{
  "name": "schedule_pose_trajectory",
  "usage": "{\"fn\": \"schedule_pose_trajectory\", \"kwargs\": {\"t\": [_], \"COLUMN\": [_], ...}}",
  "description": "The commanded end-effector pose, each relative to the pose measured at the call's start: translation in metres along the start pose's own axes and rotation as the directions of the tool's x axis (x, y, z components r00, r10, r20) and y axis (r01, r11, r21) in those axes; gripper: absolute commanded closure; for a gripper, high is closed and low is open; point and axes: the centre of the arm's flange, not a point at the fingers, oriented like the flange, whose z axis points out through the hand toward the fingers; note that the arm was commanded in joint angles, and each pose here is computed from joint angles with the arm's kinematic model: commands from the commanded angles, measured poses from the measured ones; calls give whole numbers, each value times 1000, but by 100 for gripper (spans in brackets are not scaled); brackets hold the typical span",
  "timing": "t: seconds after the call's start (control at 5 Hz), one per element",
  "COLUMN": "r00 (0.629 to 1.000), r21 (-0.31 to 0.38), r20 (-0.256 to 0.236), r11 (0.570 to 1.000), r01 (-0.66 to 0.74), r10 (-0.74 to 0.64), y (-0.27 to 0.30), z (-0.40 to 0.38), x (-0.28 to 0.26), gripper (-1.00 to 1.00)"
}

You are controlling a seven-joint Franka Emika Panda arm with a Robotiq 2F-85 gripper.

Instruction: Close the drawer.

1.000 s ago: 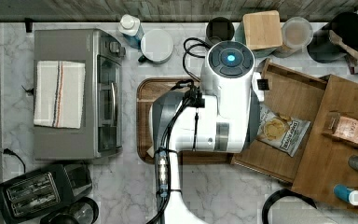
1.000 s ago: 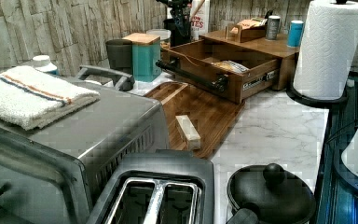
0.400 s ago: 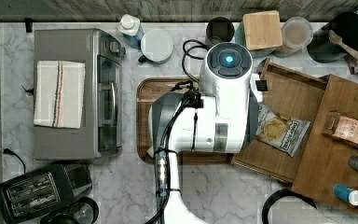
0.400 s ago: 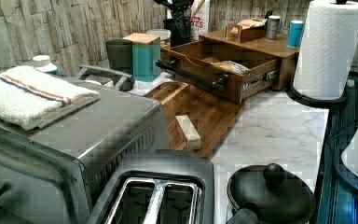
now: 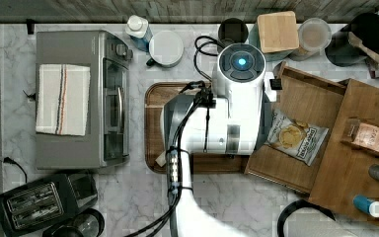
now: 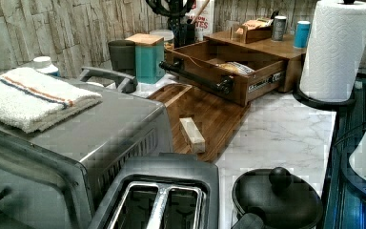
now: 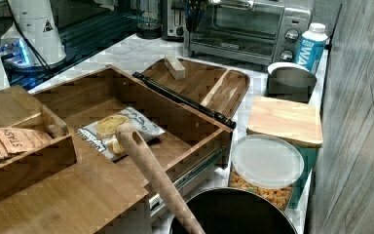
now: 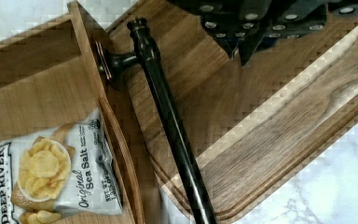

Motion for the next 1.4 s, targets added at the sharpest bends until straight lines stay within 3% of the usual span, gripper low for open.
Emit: {"fn": "schedule_pose_trajectory", "kwargs": {"t": [0.2, 0.4, 1.0, 1.2, 1.4], "r00": [993, 986, 946, 947, 965], "r21": [5, 32, 7, 26, 68], "r20": [-65, -132, -181, -143, -70], "r11": [995, 994, 962, 955, 964], "r01": [98, 107, 273, 295, 258], "r10": [-98, -102, -268, -289, -253], "y": [-27, -32, -9, 10, 26], "z": [12, 20, 36, 42, 54], "x": [48, 54, 98, 113, 121], "gripper": [100, 100, 100, 100, 100]}}
